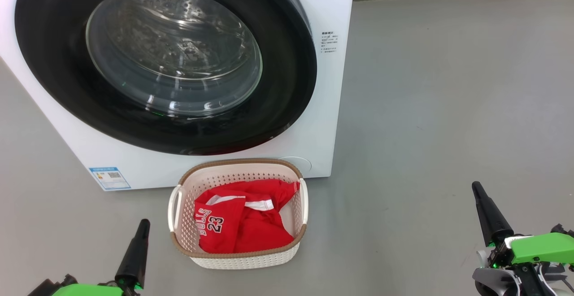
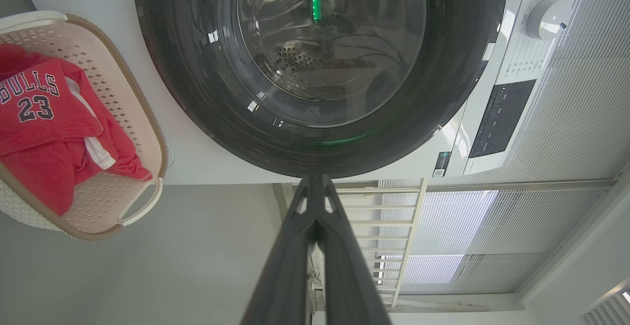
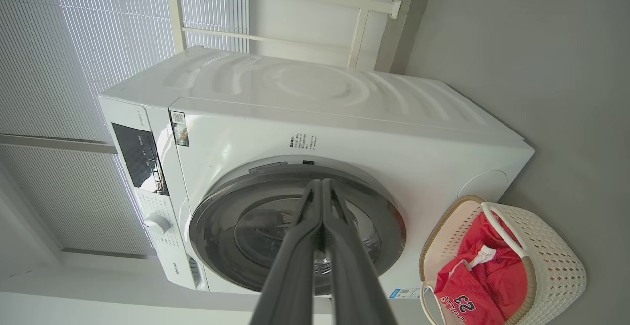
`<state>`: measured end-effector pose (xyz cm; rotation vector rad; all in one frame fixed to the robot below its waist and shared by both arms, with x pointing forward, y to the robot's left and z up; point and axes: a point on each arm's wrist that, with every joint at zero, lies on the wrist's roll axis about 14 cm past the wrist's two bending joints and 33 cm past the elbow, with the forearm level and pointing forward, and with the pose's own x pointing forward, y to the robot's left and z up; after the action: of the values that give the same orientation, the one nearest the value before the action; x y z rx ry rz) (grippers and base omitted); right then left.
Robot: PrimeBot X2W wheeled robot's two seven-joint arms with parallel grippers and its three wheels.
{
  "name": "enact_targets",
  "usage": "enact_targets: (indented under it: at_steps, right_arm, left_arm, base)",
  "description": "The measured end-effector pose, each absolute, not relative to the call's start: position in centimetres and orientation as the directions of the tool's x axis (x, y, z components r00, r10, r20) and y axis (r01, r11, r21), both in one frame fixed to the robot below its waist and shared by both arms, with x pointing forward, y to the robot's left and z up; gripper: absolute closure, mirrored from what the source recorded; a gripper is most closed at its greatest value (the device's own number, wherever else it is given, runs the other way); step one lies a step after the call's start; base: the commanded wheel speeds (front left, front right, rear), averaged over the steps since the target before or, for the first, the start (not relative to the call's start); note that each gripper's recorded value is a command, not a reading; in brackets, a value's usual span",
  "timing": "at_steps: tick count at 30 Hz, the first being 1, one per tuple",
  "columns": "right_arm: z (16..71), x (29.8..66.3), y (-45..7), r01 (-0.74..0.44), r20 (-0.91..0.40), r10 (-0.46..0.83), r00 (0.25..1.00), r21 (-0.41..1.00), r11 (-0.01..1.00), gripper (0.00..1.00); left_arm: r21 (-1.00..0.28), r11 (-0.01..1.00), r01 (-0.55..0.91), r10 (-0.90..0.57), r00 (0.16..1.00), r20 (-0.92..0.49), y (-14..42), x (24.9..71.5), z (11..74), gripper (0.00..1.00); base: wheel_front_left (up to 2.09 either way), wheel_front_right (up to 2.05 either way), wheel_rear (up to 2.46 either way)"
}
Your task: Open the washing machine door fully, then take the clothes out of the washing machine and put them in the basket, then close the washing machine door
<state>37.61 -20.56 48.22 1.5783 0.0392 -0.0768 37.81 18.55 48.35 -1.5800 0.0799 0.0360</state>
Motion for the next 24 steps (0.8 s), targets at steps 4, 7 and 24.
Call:
enact_targets:
  at_steps: [4,7,24]
  right_arm:
    - [48.23,37.61,-20.55,0.074,-0.074,-0.023,0.997,0.997,-0.009,1.00]
    - [48.23,37.61,-20.55,0.073,-0.074,-0.023,0.997,0.997,-0.010,1.00]
    - [48.23,37.60,-20.56,0.073,-0.074,-0.024,0.997,0.997,-0.010,1.00]
  left_arm:
    - [-0.997,-0.009,-0.074,-0.028,0.997,-0.073,18.56,37.81,48.35,1.00]
    - [-0.997,-0.009,-0.074,-0.028,0.997,-0.073,18.56,37.80,48.36,1.00]
    - [-0.997,-0.009,-0.074,-0.028,0.997,-0.073,18.55,37.80,48.36,1.00]
  base:
    - [0.00,0.00,0.00]
    - [0.00,0.00,0.00]
    - [0.00,0.00,0.00]
